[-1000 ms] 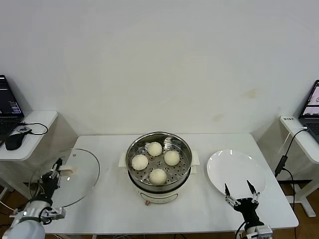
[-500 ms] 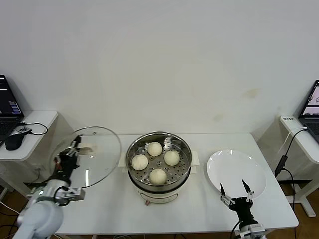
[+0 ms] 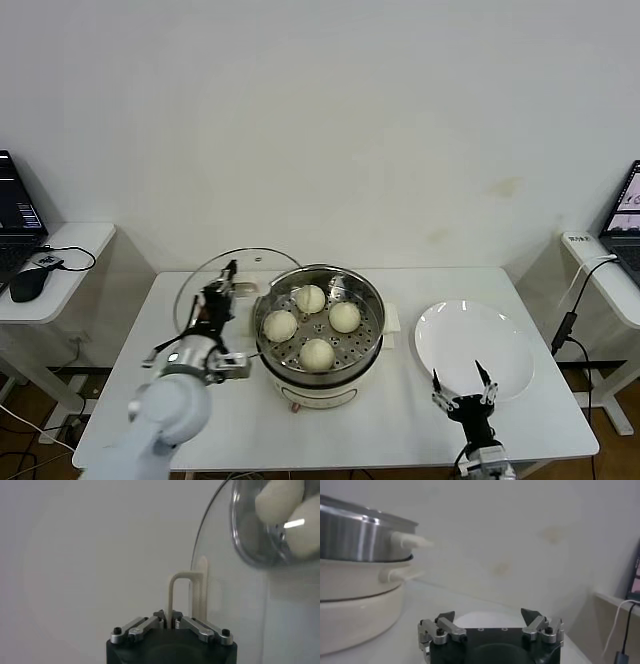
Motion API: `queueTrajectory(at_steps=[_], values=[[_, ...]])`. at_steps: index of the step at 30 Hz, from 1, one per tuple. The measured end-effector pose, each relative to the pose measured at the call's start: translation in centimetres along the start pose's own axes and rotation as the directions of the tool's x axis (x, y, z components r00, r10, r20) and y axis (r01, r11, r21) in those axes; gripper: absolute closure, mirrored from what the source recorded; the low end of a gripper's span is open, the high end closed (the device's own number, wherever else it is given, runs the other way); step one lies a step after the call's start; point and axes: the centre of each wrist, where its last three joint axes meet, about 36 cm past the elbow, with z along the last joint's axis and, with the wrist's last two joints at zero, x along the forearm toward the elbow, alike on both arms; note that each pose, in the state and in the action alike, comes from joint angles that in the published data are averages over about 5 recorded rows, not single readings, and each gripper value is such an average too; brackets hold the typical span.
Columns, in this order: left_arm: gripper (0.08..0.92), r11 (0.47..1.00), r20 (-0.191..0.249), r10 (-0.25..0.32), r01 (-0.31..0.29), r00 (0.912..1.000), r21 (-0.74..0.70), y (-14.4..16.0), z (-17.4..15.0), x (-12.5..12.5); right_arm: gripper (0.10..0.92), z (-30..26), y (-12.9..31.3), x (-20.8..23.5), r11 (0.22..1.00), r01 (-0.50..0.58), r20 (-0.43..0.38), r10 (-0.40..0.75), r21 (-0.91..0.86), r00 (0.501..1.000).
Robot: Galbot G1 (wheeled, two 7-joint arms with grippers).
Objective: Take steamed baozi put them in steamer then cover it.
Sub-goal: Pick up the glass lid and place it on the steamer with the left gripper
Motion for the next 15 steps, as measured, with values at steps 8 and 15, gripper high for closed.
queueTrajectory(at_steps=[8, 15], values=[[0.854, 1.000, 0.026, 0.026, -0.026, 0.9993, -0.008, -1.1, -5.7, -1.5, 0.200, 0.7, 0.4, -0.4, 0.999, -0.001, -0.004, 0.001, 0.033, 1.000], [0.854, 0.999, 0.043, 0.044, -0.044, 0.9981, -0.006, -2.3, -9.5, -2.0, 0.200, 1.2, 0.8, -0.6, 0.999, 0.005, -0.010, -0.005, 0.047, 1.000]])
